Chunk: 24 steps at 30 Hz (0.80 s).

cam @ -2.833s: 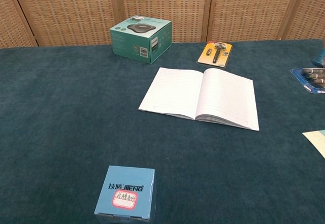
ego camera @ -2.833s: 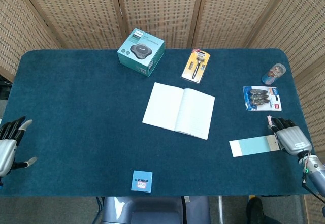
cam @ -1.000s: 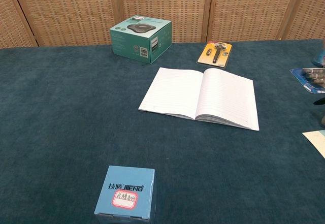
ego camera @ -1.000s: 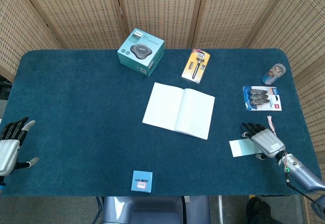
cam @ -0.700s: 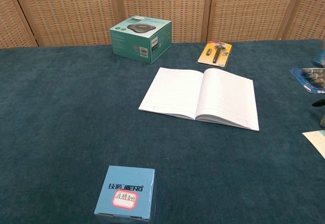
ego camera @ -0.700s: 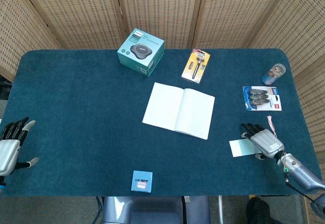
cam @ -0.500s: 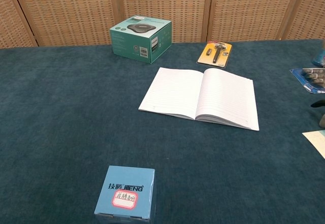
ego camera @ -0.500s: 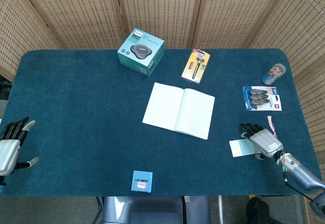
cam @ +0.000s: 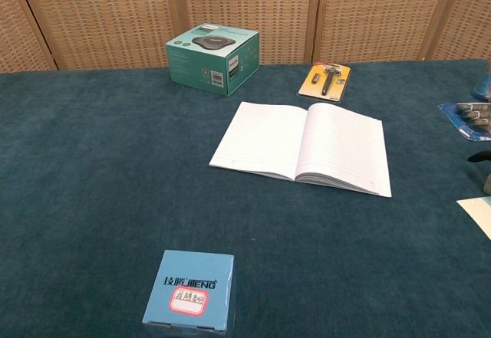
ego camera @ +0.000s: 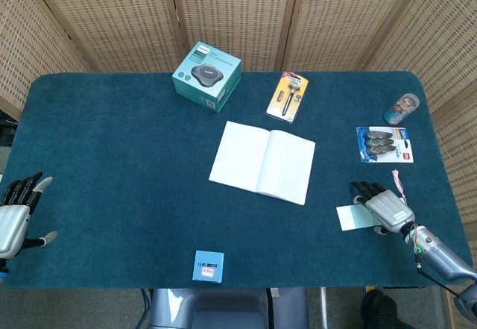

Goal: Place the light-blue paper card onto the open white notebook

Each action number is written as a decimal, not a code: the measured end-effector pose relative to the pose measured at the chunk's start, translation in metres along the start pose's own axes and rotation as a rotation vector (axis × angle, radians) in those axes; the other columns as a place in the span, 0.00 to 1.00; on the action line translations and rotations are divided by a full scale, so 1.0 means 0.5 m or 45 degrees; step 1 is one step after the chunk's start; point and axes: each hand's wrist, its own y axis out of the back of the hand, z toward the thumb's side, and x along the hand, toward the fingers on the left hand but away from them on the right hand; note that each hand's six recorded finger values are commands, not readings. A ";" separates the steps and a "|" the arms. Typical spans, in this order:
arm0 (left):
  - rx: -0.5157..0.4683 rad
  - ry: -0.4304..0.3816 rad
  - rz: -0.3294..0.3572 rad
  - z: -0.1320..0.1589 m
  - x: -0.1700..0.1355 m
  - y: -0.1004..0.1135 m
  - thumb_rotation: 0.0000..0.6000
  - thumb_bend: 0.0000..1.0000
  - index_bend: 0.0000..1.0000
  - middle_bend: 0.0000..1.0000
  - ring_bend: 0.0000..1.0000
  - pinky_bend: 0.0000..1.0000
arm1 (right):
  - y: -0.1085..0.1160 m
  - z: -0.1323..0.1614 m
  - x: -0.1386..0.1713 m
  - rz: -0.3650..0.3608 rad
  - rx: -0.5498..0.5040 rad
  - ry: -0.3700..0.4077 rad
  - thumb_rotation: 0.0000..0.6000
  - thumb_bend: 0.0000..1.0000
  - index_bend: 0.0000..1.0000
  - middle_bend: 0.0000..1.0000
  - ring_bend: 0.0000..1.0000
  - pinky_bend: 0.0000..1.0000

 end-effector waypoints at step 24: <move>0.003 0.000 -0.001 0.001 0.000 -0.001 1.00 0.00 0.00 0.00 0.00 0.00 | 0.002 0.009 0.003 -0.045 -0.011 0.024 1.00 0.00 0.63 0.00 0.00 0.14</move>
